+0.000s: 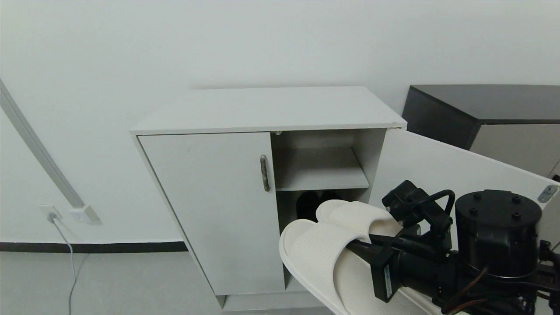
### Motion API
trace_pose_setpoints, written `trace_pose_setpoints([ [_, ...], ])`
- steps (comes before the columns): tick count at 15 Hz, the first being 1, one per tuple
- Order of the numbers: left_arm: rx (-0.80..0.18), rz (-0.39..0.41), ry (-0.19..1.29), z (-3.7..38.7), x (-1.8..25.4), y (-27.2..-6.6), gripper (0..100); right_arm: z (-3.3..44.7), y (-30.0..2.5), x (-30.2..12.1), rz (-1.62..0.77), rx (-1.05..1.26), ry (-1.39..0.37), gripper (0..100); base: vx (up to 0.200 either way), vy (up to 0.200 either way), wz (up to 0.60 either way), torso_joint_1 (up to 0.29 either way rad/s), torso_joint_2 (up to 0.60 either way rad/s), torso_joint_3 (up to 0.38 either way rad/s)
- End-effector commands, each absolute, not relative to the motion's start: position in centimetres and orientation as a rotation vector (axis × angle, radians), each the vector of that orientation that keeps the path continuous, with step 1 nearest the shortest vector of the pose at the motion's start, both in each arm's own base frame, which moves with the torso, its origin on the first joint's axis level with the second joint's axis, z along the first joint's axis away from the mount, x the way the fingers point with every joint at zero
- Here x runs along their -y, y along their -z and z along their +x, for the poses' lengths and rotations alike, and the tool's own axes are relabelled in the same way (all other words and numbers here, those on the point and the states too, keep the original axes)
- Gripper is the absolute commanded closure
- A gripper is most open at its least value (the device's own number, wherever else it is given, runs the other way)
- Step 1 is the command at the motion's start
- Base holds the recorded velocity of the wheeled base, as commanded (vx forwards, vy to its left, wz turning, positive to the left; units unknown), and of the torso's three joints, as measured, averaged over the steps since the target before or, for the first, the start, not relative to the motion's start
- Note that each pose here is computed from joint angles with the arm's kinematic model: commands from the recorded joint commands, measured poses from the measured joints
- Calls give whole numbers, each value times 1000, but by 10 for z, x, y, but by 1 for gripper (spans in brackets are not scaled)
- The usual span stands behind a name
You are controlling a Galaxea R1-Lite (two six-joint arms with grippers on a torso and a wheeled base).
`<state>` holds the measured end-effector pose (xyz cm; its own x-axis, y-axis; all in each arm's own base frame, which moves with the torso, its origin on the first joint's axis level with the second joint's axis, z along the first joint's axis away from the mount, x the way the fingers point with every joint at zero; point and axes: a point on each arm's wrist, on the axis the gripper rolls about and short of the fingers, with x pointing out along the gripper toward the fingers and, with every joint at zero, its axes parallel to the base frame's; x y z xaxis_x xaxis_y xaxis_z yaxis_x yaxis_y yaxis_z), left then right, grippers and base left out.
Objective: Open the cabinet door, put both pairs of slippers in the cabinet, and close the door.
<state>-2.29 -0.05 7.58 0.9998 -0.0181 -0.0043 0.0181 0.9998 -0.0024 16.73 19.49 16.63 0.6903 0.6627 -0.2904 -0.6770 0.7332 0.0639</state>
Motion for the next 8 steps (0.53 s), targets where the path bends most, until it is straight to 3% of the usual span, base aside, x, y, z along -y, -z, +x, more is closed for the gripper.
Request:
trace_pose_setpoints([
  [1,-6,-3,18,-23,0,-76,100,167,-166,-195,-49,-302,-752,100,0,0,0,-139,471,325],
  [8,-5,-3,18,-23,0,-76,100,167,-164,-195,-61,-301,-756,100,0,0,0,-107,457,353],
])
